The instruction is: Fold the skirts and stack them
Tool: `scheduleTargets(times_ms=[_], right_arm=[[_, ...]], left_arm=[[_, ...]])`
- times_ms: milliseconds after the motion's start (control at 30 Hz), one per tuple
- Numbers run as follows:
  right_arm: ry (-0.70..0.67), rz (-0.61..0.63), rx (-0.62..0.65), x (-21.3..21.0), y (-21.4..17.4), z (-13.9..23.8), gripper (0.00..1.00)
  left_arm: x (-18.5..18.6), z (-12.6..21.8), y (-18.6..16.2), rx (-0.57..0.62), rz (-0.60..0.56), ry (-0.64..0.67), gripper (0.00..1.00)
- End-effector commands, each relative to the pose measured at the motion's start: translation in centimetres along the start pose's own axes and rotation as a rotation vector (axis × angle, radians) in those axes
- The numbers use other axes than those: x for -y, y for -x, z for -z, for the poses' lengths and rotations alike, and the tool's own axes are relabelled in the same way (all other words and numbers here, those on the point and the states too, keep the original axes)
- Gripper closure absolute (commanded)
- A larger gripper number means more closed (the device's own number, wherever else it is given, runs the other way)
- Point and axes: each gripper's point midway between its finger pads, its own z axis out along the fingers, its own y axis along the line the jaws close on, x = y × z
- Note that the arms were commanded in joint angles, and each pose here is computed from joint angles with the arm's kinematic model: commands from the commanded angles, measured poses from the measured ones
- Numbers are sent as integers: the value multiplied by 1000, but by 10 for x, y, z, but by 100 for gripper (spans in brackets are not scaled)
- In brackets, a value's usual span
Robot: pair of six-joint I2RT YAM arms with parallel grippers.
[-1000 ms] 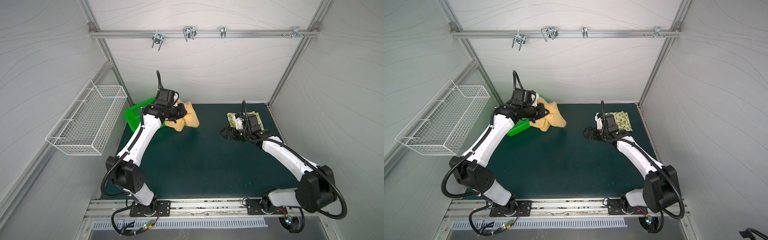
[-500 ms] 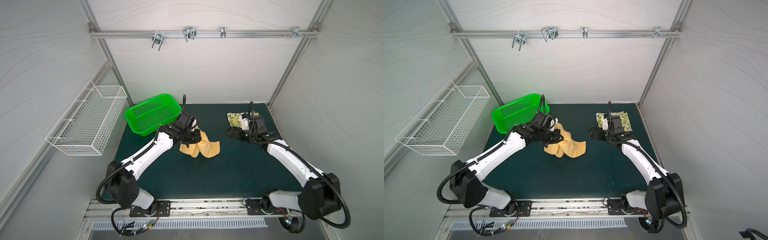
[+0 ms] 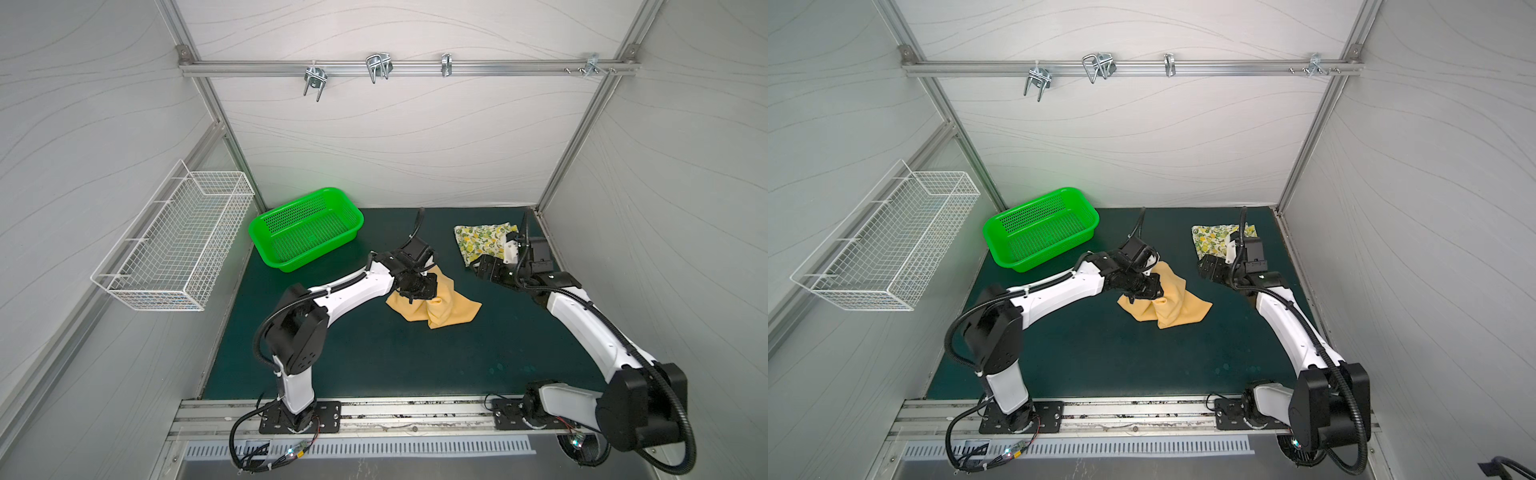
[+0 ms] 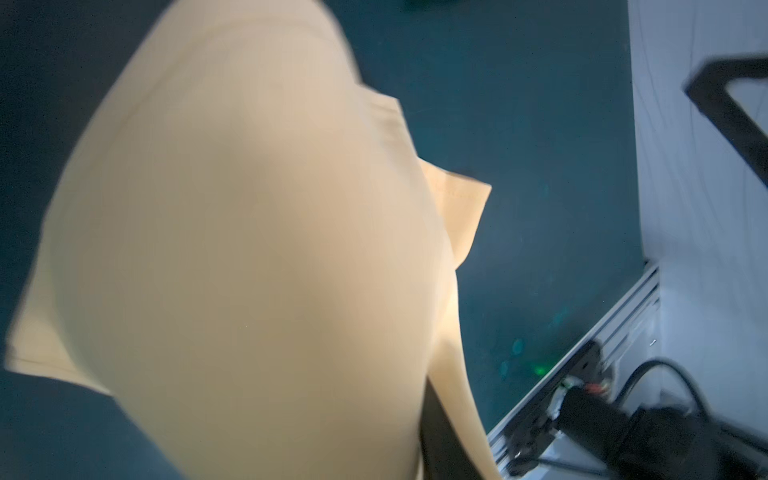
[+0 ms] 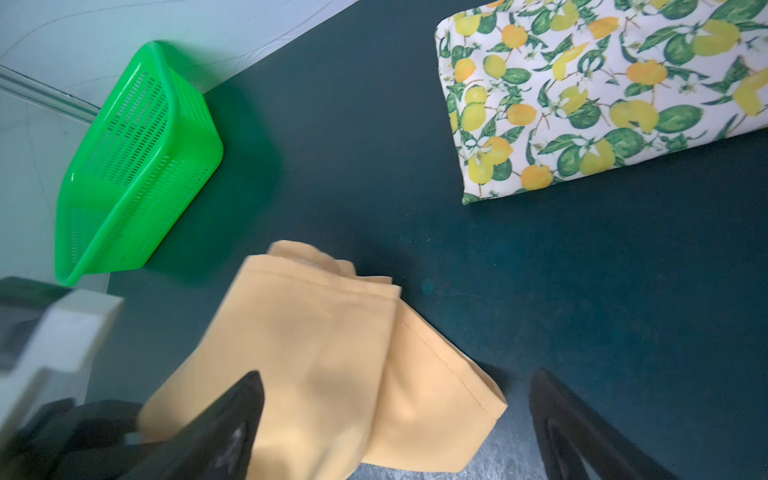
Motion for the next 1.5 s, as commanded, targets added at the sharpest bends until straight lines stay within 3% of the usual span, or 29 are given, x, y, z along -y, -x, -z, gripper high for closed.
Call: scheduleTargets(times_ms=[0,67,167,233,267,300,500,867,1467], right_arm=[[-10,19,18,1,2,9,1],[-11,18,13,1,1,9,1],[-6,18,6,1,-1,10,1],[0,16,-6,0,-5,8,1],[2,15,-8,1,-6,8,1],[5,14,-14,1,-8,6,1],[39,30,-55,-13,-17,-9,1],[85,117,-126,-53,-36,-29,1],[94,128,-152,-58,-47,-31,1]], left_arm=[[11,9,35,83,-19,-2,60],[1,15,47,97,8,20,52],[-18,36,63,140,62,16,29],[-33,54,69,174,88,27,28],[-41,61,69,186,101,40,19],[-52,70,69,200,118,55,18],[-93,85,46,212,212,66,17],[-128,46,-7,149,304,73,17],[-163,4,12,110,373,79,21]])
